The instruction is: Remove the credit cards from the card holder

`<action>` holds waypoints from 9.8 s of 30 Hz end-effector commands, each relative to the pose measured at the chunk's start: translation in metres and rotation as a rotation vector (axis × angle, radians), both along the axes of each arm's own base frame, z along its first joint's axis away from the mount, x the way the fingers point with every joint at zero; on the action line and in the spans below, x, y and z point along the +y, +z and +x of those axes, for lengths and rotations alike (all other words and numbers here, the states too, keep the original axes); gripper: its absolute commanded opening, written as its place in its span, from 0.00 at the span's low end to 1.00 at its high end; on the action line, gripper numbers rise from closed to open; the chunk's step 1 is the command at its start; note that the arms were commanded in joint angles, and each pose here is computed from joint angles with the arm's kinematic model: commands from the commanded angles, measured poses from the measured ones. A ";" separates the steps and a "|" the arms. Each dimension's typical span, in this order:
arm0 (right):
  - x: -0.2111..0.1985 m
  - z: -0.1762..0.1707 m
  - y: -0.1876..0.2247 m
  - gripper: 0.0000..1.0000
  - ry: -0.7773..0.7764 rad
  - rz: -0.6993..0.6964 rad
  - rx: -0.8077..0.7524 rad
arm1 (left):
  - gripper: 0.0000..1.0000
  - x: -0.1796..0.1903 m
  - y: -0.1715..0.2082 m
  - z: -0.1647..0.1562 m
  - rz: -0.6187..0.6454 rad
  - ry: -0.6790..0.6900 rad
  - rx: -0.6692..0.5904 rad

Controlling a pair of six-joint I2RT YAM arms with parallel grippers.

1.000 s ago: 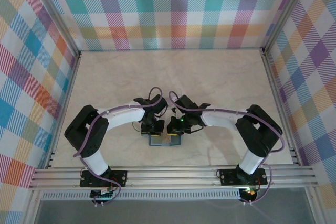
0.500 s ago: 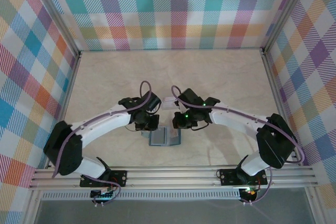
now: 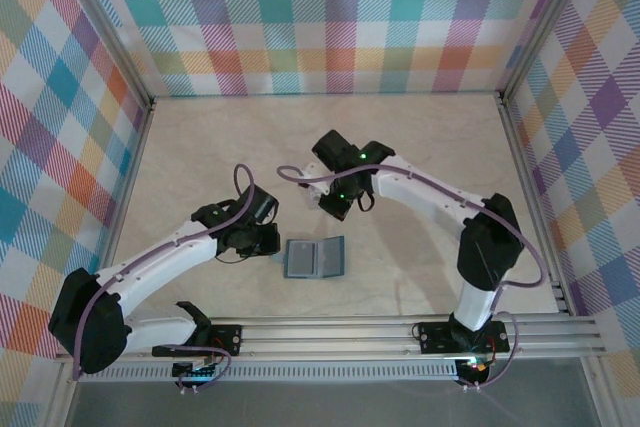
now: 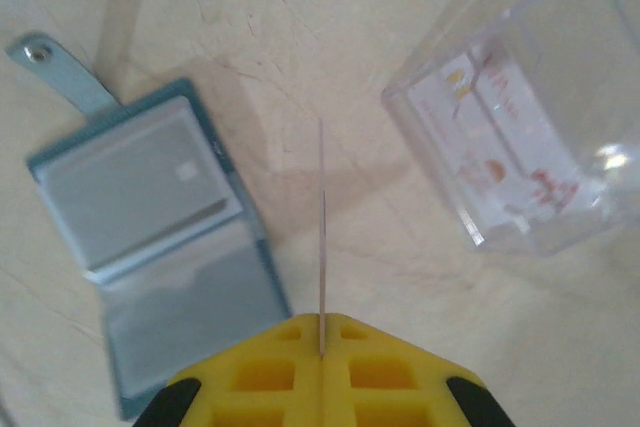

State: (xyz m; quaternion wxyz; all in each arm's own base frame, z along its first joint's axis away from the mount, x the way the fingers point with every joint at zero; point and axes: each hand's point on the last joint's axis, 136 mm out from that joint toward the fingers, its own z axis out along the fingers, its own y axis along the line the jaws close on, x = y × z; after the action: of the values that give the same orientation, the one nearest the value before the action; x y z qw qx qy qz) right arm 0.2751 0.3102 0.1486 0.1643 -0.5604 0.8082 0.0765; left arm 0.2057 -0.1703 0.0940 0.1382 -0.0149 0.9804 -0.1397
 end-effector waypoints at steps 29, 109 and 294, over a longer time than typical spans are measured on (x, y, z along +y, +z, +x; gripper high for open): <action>-0.001 0.078 -0.056 0.00 0.455 -0.293 0.025 | 0.19 -0.012 -0.014 -0.001 -0.042 -0.005 0.063; 0.086 -0.080 -0.090 0.17 -0.920 0.330 0.814 | 0.06 0.004 -0.089 -0.007 0.073 -0.009 0.223; -0.020 -0.083 -0.100 0.02 -1.018 0.156 0.633 | 0.00 -0.034 -0.082 -0.017 0.119 -0.121 0.323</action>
State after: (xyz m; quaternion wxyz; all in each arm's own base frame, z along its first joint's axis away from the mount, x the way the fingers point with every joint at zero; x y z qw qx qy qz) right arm 0.1948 0.3051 0.0483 -0.0311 -0.0327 0.9674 0.2493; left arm 0.2081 -0.2267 0.0245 0.0004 0.0258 0.9900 -0.1384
